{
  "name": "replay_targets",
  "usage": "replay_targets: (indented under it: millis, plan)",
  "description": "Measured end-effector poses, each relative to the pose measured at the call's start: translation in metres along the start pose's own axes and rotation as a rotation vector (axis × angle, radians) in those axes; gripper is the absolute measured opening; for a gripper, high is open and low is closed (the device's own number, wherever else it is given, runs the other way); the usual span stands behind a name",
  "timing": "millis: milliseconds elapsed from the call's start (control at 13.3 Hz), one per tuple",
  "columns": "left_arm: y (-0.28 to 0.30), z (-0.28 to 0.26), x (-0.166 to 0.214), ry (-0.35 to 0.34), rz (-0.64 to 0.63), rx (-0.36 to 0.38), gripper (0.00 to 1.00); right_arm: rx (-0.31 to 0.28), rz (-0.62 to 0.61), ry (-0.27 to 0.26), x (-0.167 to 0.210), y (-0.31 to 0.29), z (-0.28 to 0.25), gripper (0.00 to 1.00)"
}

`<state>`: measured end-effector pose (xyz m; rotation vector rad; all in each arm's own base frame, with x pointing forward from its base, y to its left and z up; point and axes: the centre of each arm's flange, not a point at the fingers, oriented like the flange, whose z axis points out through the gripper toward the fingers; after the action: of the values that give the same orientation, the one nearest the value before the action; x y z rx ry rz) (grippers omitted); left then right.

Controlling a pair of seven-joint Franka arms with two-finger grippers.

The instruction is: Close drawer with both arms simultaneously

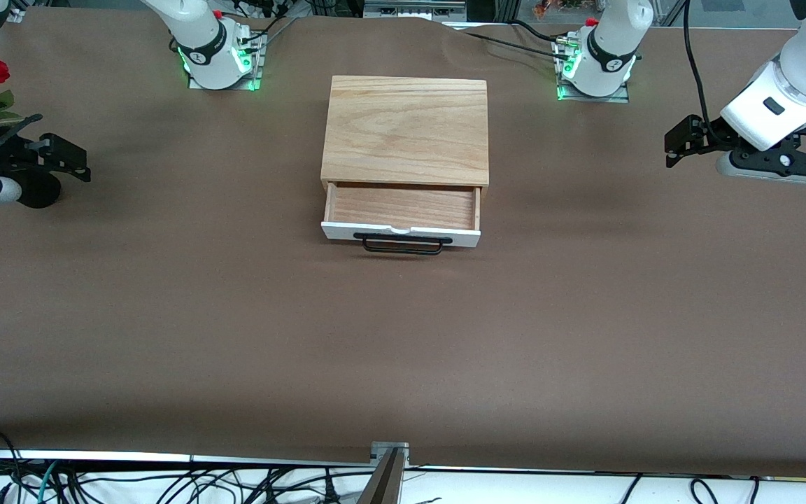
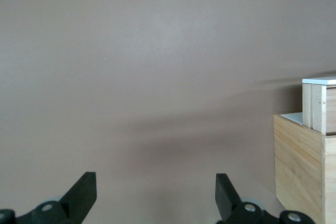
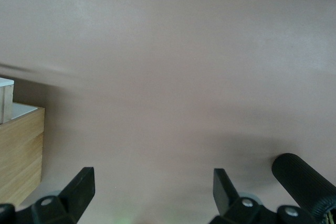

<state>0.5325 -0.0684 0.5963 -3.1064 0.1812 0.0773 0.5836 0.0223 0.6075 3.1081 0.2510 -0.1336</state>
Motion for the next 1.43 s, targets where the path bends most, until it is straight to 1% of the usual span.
replay_targets:
  millis: [452, 1430]
  plan:
    - [0.0001, 0.0, 0.0, 0.0, 0.0, 0.0, 1.0, -0.001, -0.013, -0.002, 0.0021, -0.0098, 0.002, 1.0]
    - [0.0001, 0.0, 0.0, 0.0, 0.0, 0.0, 1.0, -0.001, -0.012, 0.002, 0.0027, -0.0092, 0.002, 1.0]
